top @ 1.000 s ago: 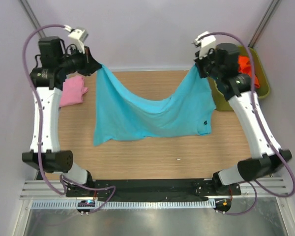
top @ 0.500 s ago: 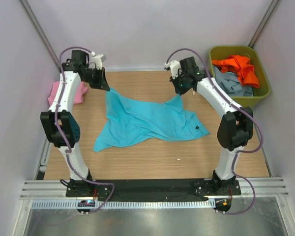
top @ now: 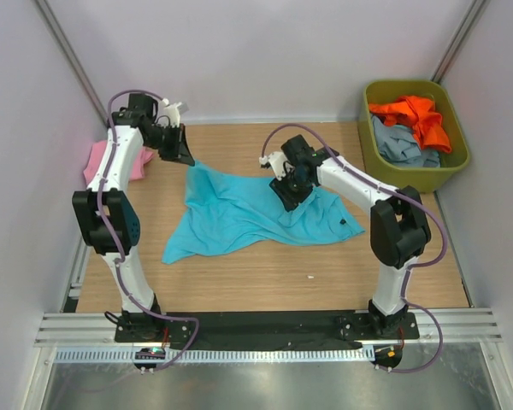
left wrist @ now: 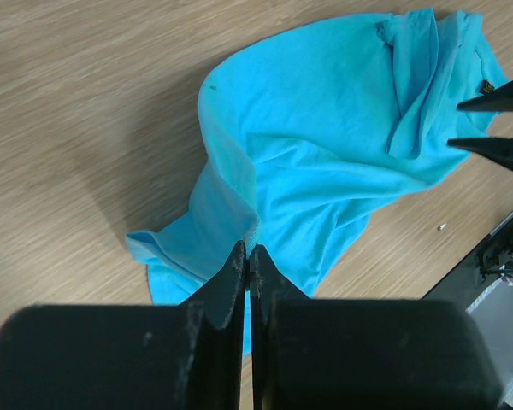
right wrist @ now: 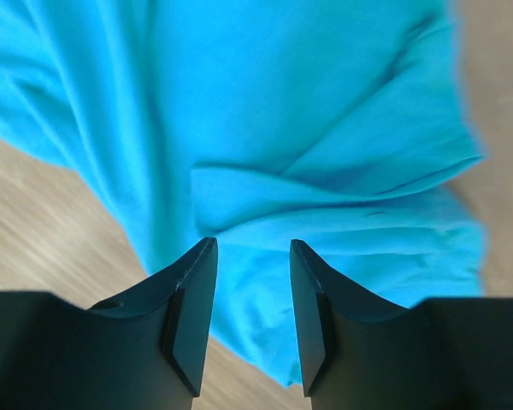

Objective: Fold and stack the t-shirts
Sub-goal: Flatten the tshirt out

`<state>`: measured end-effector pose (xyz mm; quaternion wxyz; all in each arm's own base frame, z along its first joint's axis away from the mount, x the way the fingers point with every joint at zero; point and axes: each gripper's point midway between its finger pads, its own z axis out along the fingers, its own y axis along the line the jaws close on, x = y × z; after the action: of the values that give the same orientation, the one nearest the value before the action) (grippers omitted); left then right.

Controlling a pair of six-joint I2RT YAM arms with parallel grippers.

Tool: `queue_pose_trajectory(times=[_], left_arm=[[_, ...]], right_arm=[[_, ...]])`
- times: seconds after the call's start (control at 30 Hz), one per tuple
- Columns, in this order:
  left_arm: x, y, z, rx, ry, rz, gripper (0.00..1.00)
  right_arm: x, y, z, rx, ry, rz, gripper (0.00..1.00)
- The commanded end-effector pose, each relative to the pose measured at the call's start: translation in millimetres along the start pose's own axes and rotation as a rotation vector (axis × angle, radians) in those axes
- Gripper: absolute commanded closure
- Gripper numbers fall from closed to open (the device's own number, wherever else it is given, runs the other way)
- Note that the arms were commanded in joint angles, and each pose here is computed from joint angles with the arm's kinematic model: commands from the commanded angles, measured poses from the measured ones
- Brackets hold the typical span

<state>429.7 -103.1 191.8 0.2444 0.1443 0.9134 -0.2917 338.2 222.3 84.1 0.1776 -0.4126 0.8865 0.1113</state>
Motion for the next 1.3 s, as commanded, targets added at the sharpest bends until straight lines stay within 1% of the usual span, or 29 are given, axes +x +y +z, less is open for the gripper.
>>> queue_pose_trajectory(times=[0.0,0.07,0.13,0.27,0.3,0.37,0.4,0.53,0.77,0.87,1.07,1.27], left_arm=[[-3.1,-6.4,-0.4,0.032,-0.015,-0.015,1.0],[-1.3,-4.4,2.4,0.03,-0.012,-0.026,1.0],[-0.3,-1.7,5.6,0.026,-0.013,-0.029,1.0],[3.5,2.1,9.6,0.016,-0.008,-0.046,1.0],[2.8,1.4,9.6,0.019,-0.013,-0.05,1.0],[4.6,1.3,10.2,0.019,-0.011,-0.058,1.0],[3.8,0.7,9.2,0.017,-0.017,-0.058,1.0],[2.0,0.8,7.3,0.011,-0.025,-0.062,1.0],[1.6,-1.0,6.9,0.011,-0.026,-0.076,1.0],[0.1,-1.0,5.6,0.006,-0.033,-0.072,1.0],[-1.2,-0.6,4.1,-0.002,-0.037,-0.07,1.0],[-2.3,0.9,4.4,-0.005,-0.042,-0.068,1.0]], right_arm=[[-68.9,-30.4,-42.7,0.154,-0.215,-0.019,0.54],[-75.8,-36.3,-49.0,0.18,-0.227,-0.035,0.53],[-72.2,-33.9,-47.1,0.17,-0.213,-0.073,0.53],[-39.7,-9.2,-28.7,0.036,-0.118,-0.216,0.54],[-33.9,-8.2,-25.8,0.035,-0.099,-0.27,0.54],[-23.2,-5.5,-18.7,0.041,-0.074,-0.32,0.55],[-26.7,-2.8,-16.3,0.053,-0.081,-0.36,0.55],[-30.1,-0.6,-5.1,0.073,-0.068,-0.393,0.59],[-32.2,14.4,13.5,0.036,-0.032,-0.438,0.63],[-20.6,22.2,17.8,0.007,0.014,-0.461,0.64],[3.6,22.8,21.5,0.001,0.081,-0.482,0.64],[12.0,24.2,19.4,-0.006,0.102,-0.484,0.64]])
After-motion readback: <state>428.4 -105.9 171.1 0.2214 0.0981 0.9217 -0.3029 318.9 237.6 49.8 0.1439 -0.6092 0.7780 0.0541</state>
